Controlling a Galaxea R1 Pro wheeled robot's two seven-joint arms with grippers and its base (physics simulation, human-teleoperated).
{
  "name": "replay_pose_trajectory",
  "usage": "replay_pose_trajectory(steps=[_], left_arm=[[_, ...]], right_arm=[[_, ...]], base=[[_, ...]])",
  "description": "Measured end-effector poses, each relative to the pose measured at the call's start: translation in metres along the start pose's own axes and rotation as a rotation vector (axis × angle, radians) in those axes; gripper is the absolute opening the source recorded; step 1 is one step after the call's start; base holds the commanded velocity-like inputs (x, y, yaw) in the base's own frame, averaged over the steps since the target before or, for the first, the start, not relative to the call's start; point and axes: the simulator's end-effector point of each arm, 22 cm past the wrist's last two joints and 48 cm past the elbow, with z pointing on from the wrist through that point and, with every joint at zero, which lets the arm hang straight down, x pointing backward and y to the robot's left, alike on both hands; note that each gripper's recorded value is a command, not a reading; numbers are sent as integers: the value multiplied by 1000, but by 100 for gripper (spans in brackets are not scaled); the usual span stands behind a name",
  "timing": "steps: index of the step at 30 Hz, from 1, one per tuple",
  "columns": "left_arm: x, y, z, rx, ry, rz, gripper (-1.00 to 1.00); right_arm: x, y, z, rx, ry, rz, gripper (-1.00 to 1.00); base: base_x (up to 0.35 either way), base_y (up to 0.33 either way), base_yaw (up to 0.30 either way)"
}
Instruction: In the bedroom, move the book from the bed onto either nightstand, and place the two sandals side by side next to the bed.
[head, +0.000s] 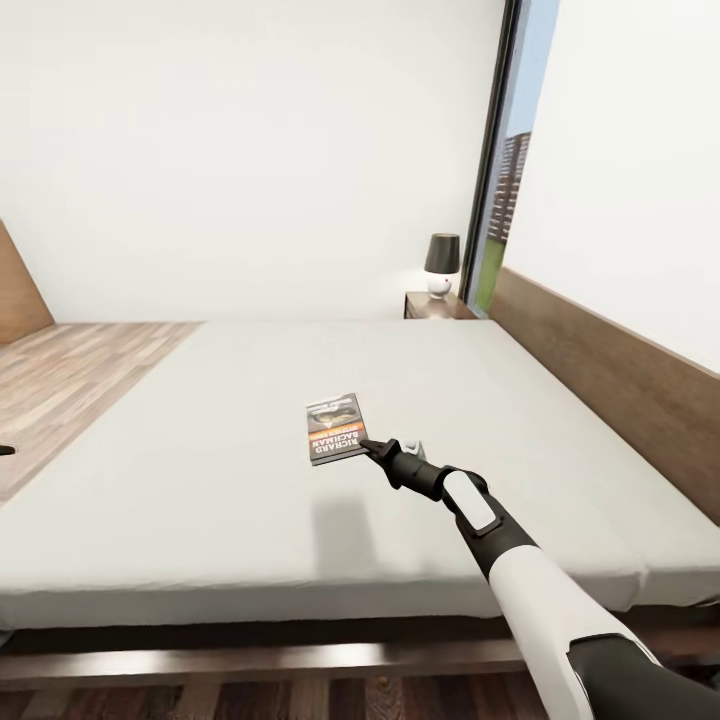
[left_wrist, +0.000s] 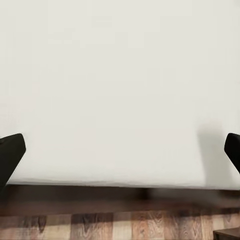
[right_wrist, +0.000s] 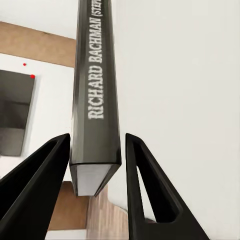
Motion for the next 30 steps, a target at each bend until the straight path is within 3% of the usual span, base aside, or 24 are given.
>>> replay_pose_trajectory(steps=[30], left_arm=[[1,-12,18,15,18,11,100]], right_arm=[[0,0,0,-1,1,-1,-100]], base=[[0,0,198]])
